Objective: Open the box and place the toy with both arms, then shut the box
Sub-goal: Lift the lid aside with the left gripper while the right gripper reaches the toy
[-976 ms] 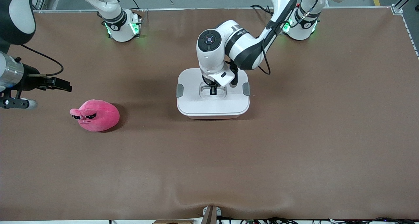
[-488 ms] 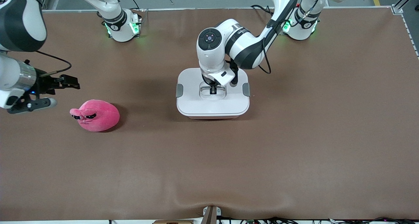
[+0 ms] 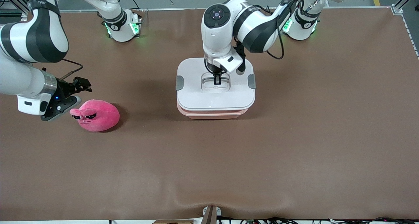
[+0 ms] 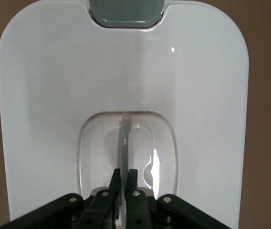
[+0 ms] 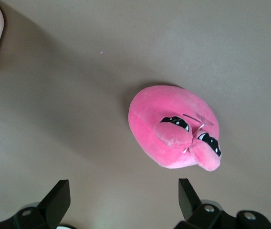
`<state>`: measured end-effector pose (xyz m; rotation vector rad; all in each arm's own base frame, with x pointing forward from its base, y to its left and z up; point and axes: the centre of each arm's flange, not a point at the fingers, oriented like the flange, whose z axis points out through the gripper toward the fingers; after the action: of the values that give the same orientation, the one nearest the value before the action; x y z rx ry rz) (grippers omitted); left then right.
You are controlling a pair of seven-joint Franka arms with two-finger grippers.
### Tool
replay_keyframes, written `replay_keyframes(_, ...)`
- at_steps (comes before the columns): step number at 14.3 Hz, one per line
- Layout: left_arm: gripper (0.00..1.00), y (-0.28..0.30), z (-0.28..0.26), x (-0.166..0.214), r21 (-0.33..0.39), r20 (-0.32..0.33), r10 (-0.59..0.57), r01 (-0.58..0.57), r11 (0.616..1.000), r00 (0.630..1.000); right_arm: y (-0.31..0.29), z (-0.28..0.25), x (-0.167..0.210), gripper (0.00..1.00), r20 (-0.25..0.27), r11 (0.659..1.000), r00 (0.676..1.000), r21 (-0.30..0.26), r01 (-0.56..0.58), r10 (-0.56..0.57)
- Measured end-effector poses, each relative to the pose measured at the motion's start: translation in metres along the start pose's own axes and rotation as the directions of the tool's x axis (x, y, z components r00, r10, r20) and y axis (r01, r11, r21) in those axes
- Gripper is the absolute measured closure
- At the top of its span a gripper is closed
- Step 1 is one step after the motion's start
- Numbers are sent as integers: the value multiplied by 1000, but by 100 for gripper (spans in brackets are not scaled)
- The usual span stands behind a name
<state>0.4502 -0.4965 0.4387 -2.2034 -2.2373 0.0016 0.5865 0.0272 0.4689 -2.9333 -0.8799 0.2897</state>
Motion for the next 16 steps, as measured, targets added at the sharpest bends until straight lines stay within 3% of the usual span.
replay_keyframes(4, 93, 18, 2, 23, 3, -13, -38, 38, 999, 999, 10, 12, 2, 0, -53, 999, 998, -31, -17, 16)
replay_keyframes(7, 93, 33, -13, 61, -8, -9, -44, 43, 999, 999, 29, 43, -4, 0, -86, 994, 992, -41, -100, 96)
replay_keyframes(10, 93, 46, -42, 109, -32, 6, -29, 29, 999, 1000, 33, 63, -7, 0, -94, 978, 975, -35, -206, 202)
replay_keyframes(13, 93, 55, -64, 156, -53, 13, -13, 13, 998, 1000, 36, 81, -3, 0, -118, 971, 967, -52, -233, 225)
replay_keyframes(16, 93, 55, -71, 200, -54, 4, 24, -24, 998, 1000, 41, 105, 0, 0, -97, 971, 969, -51, -235, 230)
